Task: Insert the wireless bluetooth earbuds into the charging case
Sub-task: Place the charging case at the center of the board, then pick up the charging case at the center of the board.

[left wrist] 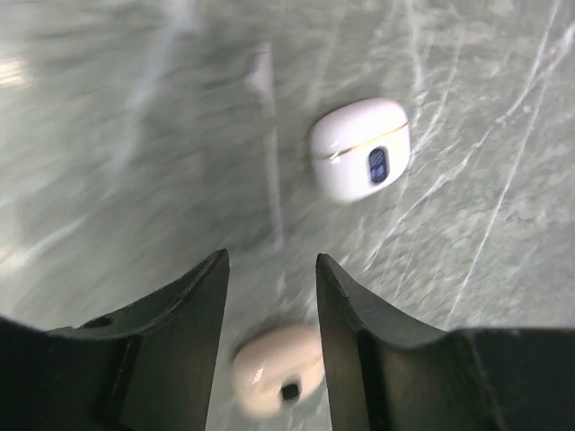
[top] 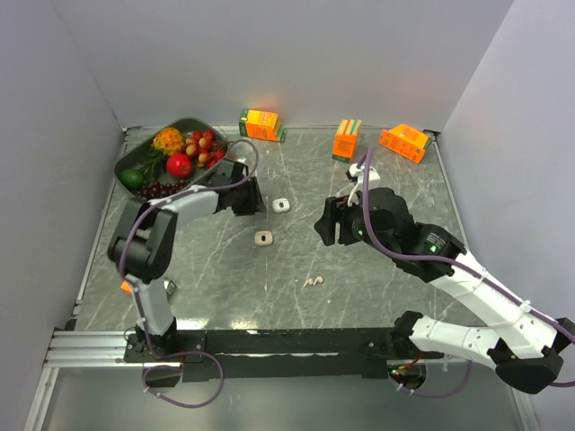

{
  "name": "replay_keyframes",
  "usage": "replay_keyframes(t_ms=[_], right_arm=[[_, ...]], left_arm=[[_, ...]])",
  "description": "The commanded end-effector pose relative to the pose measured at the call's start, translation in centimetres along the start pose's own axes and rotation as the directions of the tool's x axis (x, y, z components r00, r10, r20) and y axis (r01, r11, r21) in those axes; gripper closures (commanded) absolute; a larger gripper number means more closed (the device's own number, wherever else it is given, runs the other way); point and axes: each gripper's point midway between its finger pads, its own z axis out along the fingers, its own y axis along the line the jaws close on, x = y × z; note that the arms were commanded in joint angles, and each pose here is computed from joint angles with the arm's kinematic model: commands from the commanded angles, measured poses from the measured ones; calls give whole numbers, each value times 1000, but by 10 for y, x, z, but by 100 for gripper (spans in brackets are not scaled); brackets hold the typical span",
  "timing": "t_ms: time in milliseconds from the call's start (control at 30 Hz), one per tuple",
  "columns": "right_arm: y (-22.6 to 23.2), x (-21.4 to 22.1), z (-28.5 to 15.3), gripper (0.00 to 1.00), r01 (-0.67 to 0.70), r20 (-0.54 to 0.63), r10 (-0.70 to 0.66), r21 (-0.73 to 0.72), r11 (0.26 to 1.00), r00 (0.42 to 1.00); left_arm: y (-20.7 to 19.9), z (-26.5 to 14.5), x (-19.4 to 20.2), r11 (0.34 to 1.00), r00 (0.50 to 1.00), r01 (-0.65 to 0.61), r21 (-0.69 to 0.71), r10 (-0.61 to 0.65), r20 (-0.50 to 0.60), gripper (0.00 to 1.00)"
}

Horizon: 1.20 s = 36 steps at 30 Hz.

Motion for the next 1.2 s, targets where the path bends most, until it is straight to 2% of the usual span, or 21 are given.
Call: replay_keyframes(t_ms=[0, 33, 67, 100, 167, 200, 267, 367, 400, 433, 467, 567, 667, 767, 867, 900, 967, 1033, 1167], right_arm=[[-1, -12, -5, 27, -11, 56, 12, -7, 1000, 998], [-2, -9, -4, 26, -9, 55, 9, -1, 1000, 998], [-3, -9, -2, 24, -15, 63, 15, 2, 1000, 998], [-4, -9, -4, 21, -22, 77, 22, -2, 1000, 997], [-7, -5, 0, 18, -46, 96, 46, 0, 999, 994], [-8, -6, -2, 10, -62, 115, 61, -1, 998, 992], [-15, 1, 4, 2, -120, 132, 116, 20, 993, 984], [-13, 9, 6, 0, -140, 129, 140, -13, 990, 982], [-11, 8, 6, 1, -137, 134, 139, -27, 990, 981], [-10, 11, 8, 0, -138, 125, 141, -30, 990, 982], [-10, 12, 10, 0, -138, 117, 140, -29, 990, 983], [-14, 19, 17, 1, -138, 83, 137, 11, 990, 987], [-14, 22, 20, 1, -131, 47, 130, 28, 991, 990], [-14, 23, 19, 1, -137, 44, 136, 30, 990, 990], [-14, 23, 17, 1, -143, 49, 141, 27, 989, 989], [-13, 23, 17, 1, -143, 49, 142, 21, 989, 989], [-14, 23, 15, 1, -143, 49, 142, 21, 989, 989], [-15, 23, 13, 1, -146, 48, 145, 24, 989, 988], [-16, 22, 7, 1, -146, 60, 145, 19, 989, 988]], left_arm=[[1, -70, -44, 992, 974, -12, -125, 40, 225, 50], [1, -80, -50, 987, 957, -1, -161, 47, 286, 50], [0, -101, -49, 985, 935, 12, -170, 49, 351, 45], [-3, -110, -48, 986, 917, 61, -157, 7, 398, 4], [-10, -127, -38, 993, 885, 107, -57, -69, 460, 4], [-13, -129, -35, 988, 873, 152, -5, -131, 470, 4], [-18, -134, -19, 983, 874, 165, 78, -182, 451, 4], [-23, -136, 1, 960, 865, 212, 184, -272, 422, 4], [-22, -135, 5, 944, 851, 264, 196, -324, 413, 4], [-23, -134, 14, 942, 851, 285, 179, -335, 404, 4], [-14, -134, 14, 940, 830, 318, 121, -338, 444, 4], [-16, -130, 26, 922, 825, 377, 83, -375, 422, 4], [-5, -122, 38, 910, 850, 413, -31, -373, 372, 4], [-22, -116, 47, 929, 860, 369, -4, -340, 381, 4], [-29, -92, 58, 949, 921, 282, -141, -227, 316, 2], [-16, -69, 76, 938, 954, 232, -258, -168, 248, 2], [-20, -60, 75, 931, 977, 142, -335, -79, 196, 1], [-20, -48, 84, 931, 987, 91, -354, -38, 153, 1], [-11, -47, 88, 916, 991, 67, -396, -14, 135, 2]])
